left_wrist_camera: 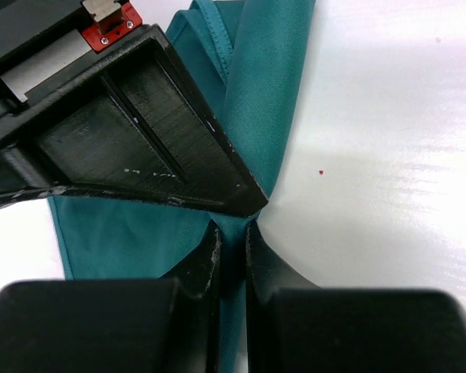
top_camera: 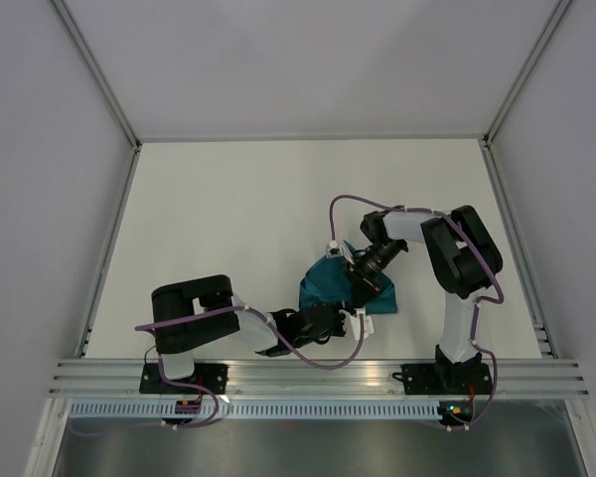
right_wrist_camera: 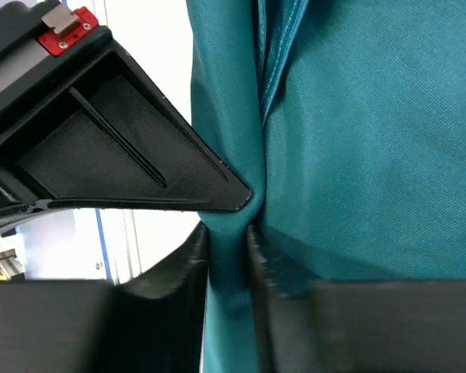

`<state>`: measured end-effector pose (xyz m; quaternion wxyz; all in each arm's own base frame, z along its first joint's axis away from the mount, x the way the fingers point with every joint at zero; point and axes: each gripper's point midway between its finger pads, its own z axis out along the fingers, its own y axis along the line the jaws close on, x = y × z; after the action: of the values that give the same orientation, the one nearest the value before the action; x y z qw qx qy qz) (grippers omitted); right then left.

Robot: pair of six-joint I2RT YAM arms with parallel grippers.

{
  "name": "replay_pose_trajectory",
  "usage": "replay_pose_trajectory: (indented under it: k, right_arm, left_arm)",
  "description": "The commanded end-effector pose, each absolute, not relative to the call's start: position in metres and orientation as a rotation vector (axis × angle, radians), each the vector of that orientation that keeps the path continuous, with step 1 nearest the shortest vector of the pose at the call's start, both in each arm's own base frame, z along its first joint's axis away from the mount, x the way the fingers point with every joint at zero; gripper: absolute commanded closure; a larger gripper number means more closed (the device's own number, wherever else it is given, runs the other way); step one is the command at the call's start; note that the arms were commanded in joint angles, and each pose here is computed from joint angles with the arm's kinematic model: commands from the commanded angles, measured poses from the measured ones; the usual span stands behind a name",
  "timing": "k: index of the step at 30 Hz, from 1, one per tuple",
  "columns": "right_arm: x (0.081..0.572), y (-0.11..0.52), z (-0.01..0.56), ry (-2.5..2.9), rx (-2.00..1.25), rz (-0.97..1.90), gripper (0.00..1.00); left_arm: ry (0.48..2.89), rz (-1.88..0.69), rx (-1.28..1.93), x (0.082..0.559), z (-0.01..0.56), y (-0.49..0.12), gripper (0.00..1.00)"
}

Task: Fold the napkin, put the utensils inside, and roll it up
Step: Roll the napkin with the utensil

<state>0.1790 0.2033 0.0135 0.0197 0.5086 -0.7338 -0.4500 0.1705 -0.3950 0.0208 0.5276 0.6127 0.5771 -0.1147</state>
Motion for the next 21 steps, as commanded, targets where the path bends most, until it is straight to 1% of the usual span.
replay_pose_trajectory:
  k: [1, 5, 6, 11, 12, 15, 18, 21]
  right_arm:
    - [0.205, 0.200, 0.003, -2.342, 1.823, -1.283, 0.65]
    - [0.221, 0.204, 0.023, -2.458, 1.905, -1.253, 0.50]
    - [0.225, 0.204, 0.027, -2.487, 1.916, -1.243, 0.48]
    - [0.251, 0.203, 0.049, -2.700, 1.948, -1.192, 0.47]
    - [0.263, 0.200, 0.053, -2.758, 1.964, -1.181, 0.47]
    - [0.274, 0.187, 0.067, -2.909, 1.962, -1.142, 0.47]
    - [0.290, 0.180, 0.091, -3.085, 2.073, -1.067, 0.47]
    - [0.287, 0.171, 0.103, -3.176, 2.121, -0.966, 0.45]
  left_arm:
    - [1.568, -0.361, 1.589, 0.146, -0.022, -0.378, 0.98]
    - [1.672, -0.488, 1.575, 0.139, -0.026, -0.376, 0.98]
    - [1.687, -0.514, 1.568, 0.139, -0.024, -0.376, 0.98]
    - [1.780, -0.665, 1.494, 0.143, -0.018, -0.373, 0.98]
    - [1.790, -0.688, 1.478, 0.144, -0.016, -0.374, 0.98]
    - [1.833, -0.769, 1.433, 0.145, -0.013, -0.374, 0.98]
    - [1.902, -0.849, 1.414, 0.145, -0.014, -0.373, 0.98]
    - [1.956, -0.919, 1.392, 0.148, -0.012, -0.375, 0.98]
